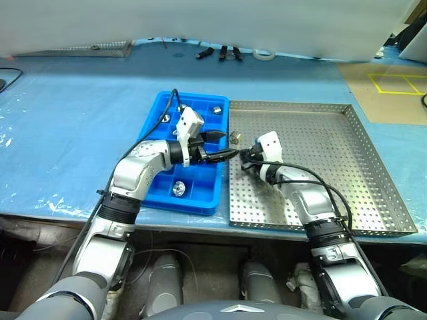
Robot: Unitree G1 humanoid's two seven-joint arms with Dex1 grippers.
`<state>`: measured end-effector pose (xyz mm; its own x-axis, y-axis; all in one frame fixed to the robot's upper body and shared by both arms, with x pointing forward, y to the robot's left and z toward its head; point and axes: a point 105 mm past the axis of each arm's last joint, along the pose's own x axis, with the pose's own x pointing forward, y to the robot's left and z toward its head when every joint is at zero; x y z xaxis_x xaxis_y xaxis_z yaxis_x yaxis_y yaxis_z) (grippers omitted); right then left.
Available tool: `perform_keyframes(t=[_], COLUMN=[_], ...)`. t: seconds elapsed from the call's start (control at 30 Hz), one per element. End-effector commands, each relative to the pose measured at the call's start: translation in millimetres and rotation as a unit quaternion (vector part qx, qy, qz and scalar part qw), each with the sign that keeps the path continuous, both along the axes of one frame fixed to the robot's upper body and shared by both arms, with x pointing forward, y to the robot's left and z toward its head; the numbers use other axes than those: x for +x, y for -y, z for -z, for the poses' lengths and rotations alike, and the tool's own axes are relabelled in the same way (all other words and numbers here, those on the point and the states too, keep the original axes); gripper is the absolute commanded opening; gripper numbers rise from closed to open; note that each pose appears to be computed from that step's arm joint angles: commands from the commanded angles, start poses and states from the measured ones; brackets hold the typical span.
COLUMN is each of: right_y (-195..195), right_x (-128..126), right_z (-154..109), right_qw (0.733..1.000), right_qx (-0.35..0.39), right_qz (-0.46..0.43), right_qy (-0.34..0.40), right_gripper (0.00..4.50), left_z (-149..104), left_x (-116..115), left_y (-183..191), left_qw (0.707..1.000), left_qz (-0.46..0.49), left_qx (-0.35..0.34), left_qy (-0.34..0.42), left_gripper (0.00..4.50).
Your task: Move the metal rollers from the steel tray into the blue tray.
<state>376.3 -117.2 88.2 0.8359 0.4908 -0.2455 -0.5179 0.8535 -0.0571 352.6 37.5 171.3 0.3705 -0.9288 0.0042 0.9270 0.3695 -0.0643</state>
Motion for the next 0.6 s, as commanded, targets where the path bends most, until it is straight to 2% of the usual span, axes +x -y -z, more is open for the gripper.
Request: perform_keyframes(t=[0.03,0.13,0.3,0.4,0.5,0.6], right_y=[2,5,8,12,12,7], right_x=[0,1,10,22,30,36], right_z=[-33,-43,-53,-48,-47,-47], right_qw=[0.999,0.997,0.996,0.995,0.994,0.993], right_qx=[0.001,-0.017,-0.004,-0.011,-0.006,0.007], right_qz=[-0.003,-0.003,0.015,0.045,0.062,0.063], right_qy=[0.053,0.074,0.09,0.092,0.095,0.096], right_gripper=[0.02,0.02,0.02,0.61,1.58,2.59], left_z=[-26,-36,-37,-40,-37,-46], left_x=[23,46,71,78,82,81], left_y=[-13,-33,-46,-41,-36,-25], left_qw=[0.997,0.99,0.978,0.977,0.974,0.978], left_qz=[-0.054,-0.107,-0.146,-0.138,-0.132,-0.103], left_qx=[-0.006,0.01,0.072,0.082,0.104,0.093], left_qy=[0.056,0.088,0.134,0.143,0.151,0.154], left_gripper=[4.05,4.05,4.05,4.05,4.05,4.05])
